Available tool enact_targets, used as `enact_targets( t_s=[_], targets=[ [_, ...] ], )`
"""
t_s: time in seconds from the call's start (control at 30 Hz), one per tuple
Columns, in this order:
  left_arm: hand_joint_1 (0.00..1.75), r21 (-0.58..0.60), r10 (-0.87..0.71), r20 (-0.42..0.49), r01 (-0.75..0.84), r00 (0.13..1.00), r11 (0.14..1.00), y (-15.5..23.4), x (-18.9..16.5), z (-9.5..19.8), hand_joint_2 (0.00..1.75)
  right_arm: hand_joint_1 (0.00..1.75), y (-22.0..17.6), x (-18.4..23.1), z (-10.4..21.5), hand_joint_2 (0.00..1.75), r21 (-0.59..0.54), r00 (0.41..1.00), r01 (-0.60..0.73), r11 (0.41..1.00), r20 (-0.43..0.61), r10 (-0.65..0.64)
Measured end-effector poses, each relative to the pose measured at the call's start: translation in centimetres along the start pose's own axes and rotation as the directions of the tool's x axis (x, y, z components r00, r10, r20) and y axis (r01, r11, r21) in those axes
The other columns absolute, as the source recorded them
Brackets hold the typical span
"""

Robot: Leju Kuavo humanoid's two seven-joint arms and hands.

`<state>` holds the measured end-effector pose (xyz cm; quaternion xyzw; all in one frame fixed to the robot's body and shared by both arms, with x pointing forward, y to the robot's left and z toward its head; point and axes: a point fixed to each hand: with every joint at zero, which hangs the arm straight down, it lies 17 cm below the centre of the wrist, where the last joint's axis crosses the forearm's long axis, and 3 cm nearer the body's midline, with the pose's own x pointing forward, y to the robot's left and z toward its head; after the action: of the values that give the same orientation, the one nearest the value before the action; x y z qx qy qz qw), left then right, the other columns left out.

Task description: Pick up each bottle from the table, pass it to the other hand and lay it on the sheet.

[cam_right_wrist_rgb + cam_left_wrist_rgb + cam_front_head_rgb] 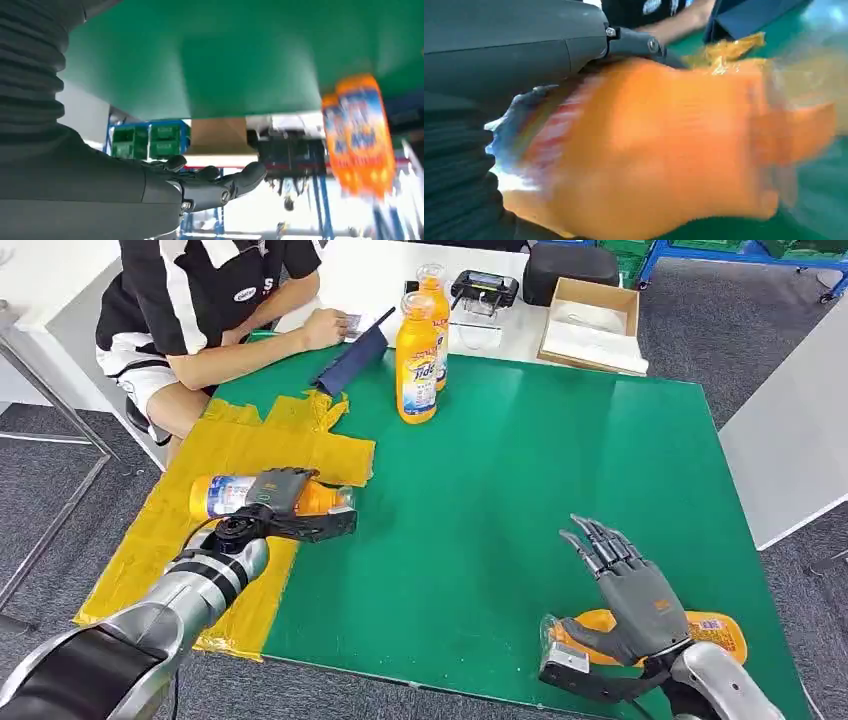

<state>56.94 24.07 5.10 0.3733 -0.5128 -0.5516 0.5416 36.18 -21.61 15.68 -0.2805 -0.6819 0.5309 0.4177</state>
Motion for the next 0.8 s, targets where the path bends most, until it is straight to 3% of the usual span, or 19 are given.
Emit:
enact_targets(
  t_s=[0.17,0.47,0.67,0.8],
  targets=[
    [0.0,-0.003,0.146,0.047,-0.146,0.988,0.989,-0.2,1.0,0.1,1.75,0.0,3.4,-2.3,3.7,1.75,0.175,1.0,-0.007,0.985,-0.017,0.011],
    [0.0,0.066,0.393,0.154,-0.407,0.906,0.911,1.7,2.3,0.7,1.75,0.0,4.4,-4.8,7.3,1.75,0.254,0.994,-0.023,0.967,-0.093,0.048],
    [0.0,0.155,0.618,0.316,-0.682,0.72,0.714,7.2,3.8,2.6,1.75,0.0,4.1,-6.5,9.5,1.75,0.263,0.981,-0.002,0.965,-0.186,0.053],
    [0.0,0.172,0.675,0.459,-0.803,0.578,0.57,11.8,4.9,5.3,1.75,0.0,3.6,-8.8,10.5,1.75,0.274,0.955,-0.064,0.96,-0.262,0.138]
  ],
)
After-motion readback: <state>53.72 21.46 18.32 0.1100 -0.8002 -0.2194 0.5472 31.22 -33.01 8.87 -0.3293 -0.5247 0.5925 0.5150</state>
